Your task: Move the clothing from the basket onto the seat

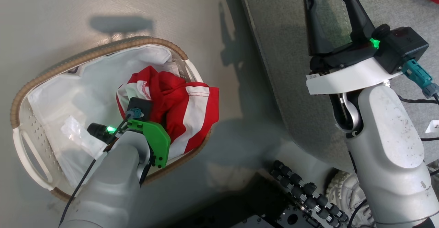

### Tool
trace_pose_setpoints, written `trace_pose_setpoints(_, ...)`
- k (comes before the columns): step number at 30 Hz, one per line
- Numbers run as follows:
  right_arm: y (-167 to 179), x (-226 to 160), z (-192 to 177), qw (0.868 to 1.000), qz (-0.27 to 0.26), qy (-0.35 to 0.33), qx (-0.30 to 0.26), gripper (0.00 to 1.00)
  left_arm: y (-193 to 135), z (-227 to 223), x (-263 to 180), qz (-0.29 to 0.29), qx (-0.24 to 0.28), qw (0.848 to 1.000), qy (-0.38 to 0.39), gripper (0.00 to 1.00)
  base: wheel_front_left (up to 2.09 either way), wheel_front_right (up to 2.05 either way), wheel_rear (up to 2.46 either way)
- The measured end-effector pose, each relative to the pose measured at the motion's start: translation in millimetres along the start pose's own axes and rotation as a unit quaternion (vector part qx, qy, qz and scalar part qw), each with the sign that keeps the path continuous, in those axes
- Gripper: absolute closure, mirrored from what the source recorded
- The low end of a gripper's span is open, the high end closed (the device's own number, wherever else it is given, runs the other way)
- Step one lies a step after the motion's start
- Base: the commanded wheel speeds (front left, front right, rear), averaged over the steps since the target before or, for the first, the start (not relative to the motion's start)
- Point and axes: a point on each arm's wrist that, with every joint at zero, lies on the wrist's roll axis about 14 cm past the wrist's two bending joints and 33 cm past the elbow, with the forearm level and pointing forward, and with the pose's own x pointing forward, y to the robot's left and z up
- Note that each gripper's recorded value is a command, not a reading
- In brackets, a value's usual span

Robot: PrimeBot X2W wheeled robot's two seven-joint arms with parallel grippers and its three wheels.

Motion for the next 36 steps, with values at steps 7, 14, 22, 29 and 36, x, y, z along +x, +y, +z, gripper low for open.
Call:
trace_pose_setpoints(7, -2, -1, 5, 1.000, -0.004, -0.004, -0.003, 0.00, -5, 0, -7, -0.012, 0.007, 1.000, 0.011, 1.00, 0.00, 0.00, 0.00)
trace_pose_setpoints(14, -3, -9, 22, 1.000, -0.007, -0.015, -0.005, 0.00, -16, 12, -25, -0.015, 0.002, 1.000, -0.024, 1.00, 0.00, 0.00, 0.00)
trace_pose_setpoints(22, 1, -31, 42, 1.000, -0.008, -0.024, -0.006, 0.00, -38, 25, -59, -0.011, -0.006, 0.997, -0.074, 1.00, 0.00, 0.00, 0.00)
trace_pose_setpoints(29, 8, -54, 63, 0.999, -0.003, -0.040, 0.000, 0.00, -52, 47, -94, 0.002, -0.016, 0.991, -0.132, 1.00, 0.00, 0.00, 0.00)
trace_pose_setpoints(36, 21, -73, 83, 0.998, 0.014, -0.059, 0.006, 0.00, -58, 94, -140, 0.020, -0.011, 0.972, -0.235, 1.00, 0.00, 0.00, 0.00)
